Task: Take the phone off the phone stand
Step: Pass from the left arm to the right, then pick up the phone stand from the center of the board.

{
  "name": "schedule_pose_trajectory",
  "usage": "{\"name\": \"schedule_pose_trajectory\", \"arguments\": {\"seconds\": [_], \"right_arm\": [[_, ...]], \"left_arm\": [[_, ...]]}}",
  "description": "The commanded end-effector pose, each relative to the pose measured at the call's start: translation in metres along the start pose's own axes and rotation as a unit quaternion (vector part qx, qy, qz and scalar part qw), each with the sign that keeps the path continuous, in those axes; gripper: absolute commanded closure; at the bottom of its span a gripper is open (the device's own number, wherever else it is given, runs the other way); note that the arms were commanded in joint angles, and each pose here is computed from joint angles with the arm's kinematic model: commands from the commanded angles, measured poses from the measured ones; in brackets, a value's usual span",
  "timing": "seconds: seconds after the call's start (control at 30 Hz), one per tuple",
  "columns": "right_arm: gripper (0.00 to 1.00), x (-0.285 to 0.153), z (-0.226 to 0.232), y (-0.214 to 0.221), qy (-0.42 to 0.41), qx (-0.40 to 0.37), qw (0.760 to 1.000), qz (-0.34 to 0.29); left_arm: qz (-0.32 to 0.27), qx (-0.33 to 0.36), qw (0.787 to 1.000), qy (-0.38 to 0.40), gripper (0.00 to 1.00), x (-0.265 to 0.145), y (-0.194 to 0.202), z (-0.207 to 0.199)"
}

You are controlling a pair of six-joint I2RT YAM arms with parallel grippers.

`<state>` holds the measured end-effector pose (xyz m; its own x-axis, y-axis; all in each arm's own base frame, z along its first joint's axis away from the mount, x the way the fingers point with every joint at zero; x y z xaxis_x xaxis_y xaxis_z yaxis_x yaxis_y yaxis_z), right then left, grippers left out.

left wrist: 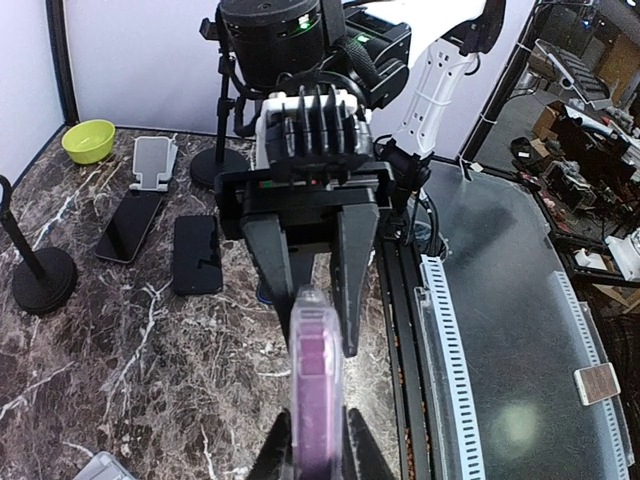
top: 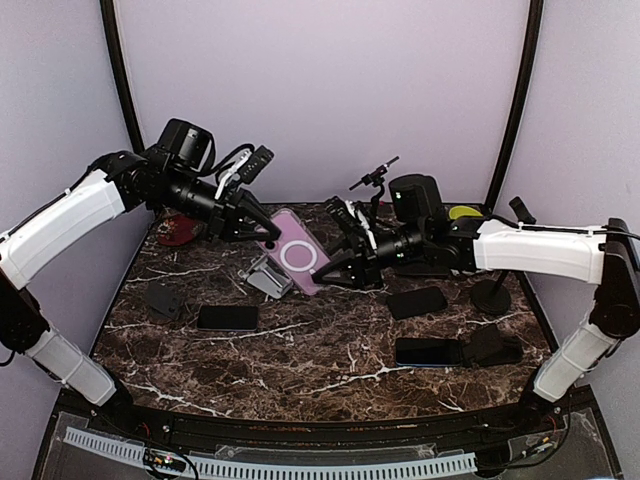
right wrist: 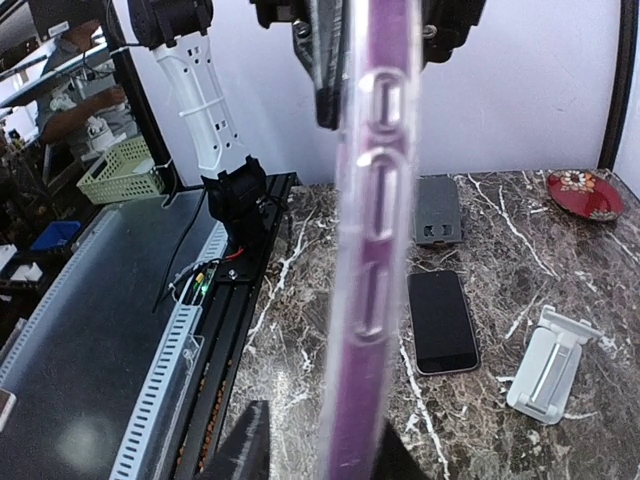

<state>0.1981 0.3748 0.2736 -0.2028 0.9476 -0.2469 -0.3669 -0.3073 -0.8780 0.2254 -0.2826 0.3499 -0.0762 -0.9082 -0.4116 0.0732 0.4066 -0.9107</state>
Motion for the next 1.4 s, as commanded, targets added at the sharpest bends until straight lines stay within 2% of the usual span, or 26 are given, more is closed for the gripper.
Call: {"name": "schedule_pose_trajectory", "arguments": {"seconds": [0.0,0.07,0.13,0.17,0.2,0.27,0.33,0.57,0.77,1.0,1.13,1.37], "right_arm": [[0.82,0.003,0.005,-0.008,-0.015,-0.004,1.0,-0.002],[0.97,0.002,0.003,-0.009,-0.004,-0.002,1.0,-0.004],[1.0,0.002,0.001,-0.008,0.006,0.0,1.0,-0.004],[1.0,0.001,0.0,-0.008,0.014,0.002,1.0,-0.005],[1.0,0.0,-0.002,-0.009,0.025,0.003,1.0,-0.007],[1.0,-0.003,-0.008,-0.009,0.049,0.006,0.999,-0.012],[1.0,-0.011,-0.016,-0.013,0.082,0.015,0.996,-0.027],[1.0,-0.045,-0.045,-0.007,0.178,0.054,0.98,-0.067],[1.0,-0.074,-0.059,-0.001,0.226,0.078,0.966,-0.098],[1.0,-0.097,-0.057,0.002,0.249,0.083,0.956,-0.128],[1.0,-0.104,-0.057,0.003,0.251,0.084,0.954,-0.14],[1.0,-0.108,-0.055,0.008,0.234,0.097,0.956,-0.149]], "left_arm": [[-0.046,0.04,0.998,0.015,1.0,-0.003,-0.016,-0.007],[-0.046,0.042,0.998,0.007,1.0,-0.002,-0.015,-0.006],[-0.039,0.042,0.998,-0.014,0.99,-0.002,-0.013,0.0],[-0.037,0.044,0.998,-0.024,0.94,-0.003,-0.013,0.002],[-0.035,0.044,0.998,-0.037,0.84,-0.003,-0.013,0.005],[-0.026,0.034,0.996,-0.075,0.53,-0.005,-0.011,0.014],[-0.018,0.03,0.993,-0.116,0.34,-0.011,-0.01,0.019],[0.062,0.075,0.959,-0.264,0.09,-0.04,0.008,0.035],[0.138,0.105,0.953,-0.247,0.09,-0.033,0.037,0.038],[0.303,0.118,0.93,-0.17,0.14,-0.01,0.094,0.065],[0.324,0.133,0.926,-0.138,0.15,0.017,0.103,0.078],[0.442,0.155,0.877,-0.109,0.16,0.051,0.142,0.1]]}}
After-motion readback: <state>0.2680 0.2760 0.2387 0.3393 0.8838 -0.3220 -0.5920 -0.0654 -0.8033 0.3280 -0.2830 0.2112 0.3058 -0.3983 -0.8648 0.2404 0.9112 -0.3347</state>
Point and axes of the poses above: each gripper's point midway between its finger pads, its own x axis out along the fingers, its own z axis along the line the jaws close on, y = z × x, the point moved 4 cm from there along -x, back along the fingers, and after that the axes turned 15 degrees about x, right-handed, at the moved point
